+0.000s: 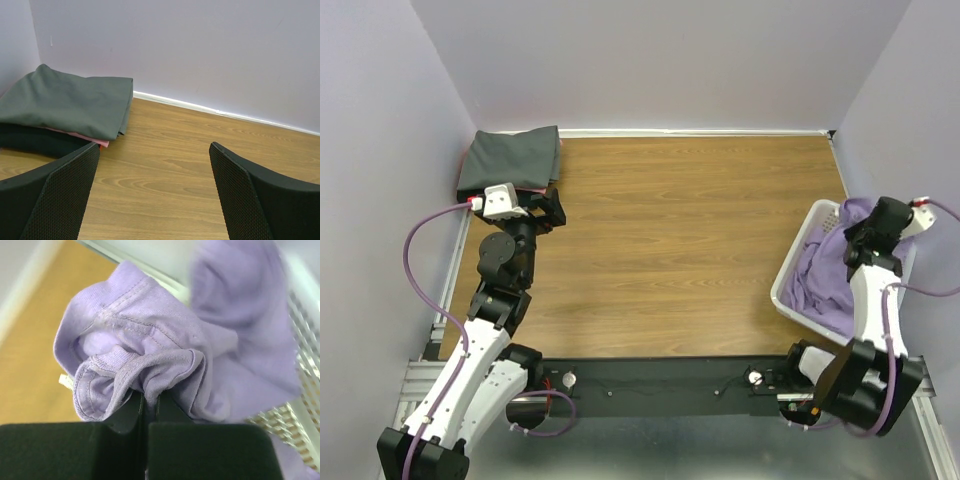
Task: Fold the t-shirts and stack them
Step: Grab the tshirt from the pile, then move the tshirt to the center of the board
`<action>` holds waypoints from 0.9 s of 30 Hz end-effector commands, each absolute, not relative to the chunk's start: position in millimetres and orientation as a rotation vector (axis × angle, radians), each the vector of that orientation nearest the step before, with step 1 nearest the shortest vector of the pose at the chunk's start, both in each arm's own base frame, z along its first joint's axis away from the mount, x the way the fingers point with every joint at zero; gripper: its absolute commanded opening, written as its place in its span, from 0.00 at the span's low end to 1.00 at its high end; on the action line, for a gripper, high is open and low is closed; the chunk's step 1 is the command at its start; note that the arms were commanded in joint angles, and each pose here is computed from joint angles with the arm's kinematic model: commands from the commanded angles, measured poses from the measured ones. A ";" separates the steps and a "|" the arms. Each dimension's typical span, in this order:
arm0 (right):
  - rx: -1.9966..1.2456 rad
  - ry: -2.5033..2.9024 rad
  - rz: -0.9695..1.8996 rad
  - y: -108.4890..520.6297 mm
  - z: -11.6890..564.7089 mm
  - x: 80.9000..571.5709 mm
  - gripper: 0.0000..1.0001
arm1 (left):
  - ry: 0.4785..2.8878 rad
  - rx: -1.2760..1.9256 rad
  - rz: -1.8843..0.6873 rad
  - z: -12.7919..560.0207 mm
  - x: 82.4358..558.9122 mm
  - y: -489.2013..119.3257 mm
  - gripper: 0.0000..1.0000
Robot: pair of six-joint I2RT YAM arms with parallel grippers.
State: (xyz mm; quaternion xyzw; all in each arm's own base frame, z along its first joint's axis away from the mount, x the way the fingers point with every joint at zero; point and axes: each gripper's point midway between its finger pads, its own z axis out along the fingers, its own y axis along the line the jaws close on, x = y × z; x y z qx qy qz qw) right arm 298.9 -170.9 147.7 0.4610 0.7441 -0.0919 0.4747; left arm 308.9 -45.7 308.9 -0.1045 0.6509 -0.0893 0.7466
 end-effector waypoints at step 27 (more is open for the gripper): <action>-0.009 1.380 0.738 89.4 533.6 345.7 0.01 | 1.430 -0.142 -0.229 307.9 312.2 -60.4 0.98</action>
